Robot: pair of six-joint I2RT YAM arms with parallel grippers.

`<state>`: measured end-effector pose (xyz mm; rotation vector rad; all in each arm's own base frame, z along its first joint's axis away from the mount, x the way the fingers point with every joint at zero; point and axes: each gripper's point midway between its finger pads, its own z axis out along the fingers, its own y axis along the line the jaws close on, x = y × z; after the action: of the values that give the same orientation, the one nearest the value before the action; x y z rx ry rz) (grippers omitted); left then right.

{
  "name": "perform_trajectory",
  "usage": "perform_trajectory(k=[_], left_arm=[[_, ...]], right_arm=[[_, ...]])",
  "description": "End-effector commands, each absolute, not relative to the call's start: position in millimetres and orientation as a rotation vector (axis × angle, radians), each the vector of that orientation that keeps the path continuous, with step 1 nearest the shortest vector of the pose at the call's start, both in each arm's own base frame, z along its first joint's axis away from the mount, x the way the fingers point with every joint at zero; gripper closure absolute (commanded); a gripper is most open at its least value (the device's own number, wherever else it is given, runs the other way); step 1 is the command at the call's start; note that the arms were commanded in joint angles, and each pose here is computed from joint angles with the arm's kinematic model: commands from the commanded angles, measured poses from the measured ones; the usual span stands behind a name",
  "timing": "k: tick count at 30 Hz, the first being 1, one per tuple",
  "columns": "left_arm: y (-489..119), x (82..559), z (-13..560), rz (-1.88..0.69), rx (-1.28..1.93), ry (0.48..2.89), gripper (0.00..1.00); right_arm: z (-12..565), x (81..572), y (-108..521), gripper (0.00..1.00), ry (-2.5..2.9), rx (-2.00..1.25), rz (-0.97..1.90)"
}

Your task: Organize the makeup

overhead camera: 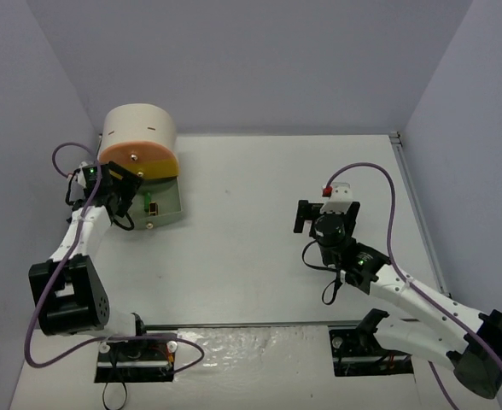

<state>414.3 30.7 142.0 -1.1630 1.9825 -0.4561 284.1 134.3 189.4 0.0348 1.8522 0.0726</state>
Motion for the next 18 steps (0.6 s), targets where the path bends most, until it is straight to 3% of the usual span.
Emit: perform_trajectory(k=[1,6,12,18], left_arm=[[26,396,231,-0.470,-0.928,1.894,0.19],[10,350,256,-0.399,-0.661,1.975,0.07],[-25,293,244,-0.323,-0.347,2.071,0.06],[-54,250,226,-0.341,-0.157,2.085,0.04]], right_arm=[[188,315,120,0.00,1.873,0.213,0.066],[155,344,105,0.00,1.971,0.292,0.028],[123,376,108,0.02,2.051,0.321,0.045],[95,399,113,0.12,2.098,0.370,0.041]])
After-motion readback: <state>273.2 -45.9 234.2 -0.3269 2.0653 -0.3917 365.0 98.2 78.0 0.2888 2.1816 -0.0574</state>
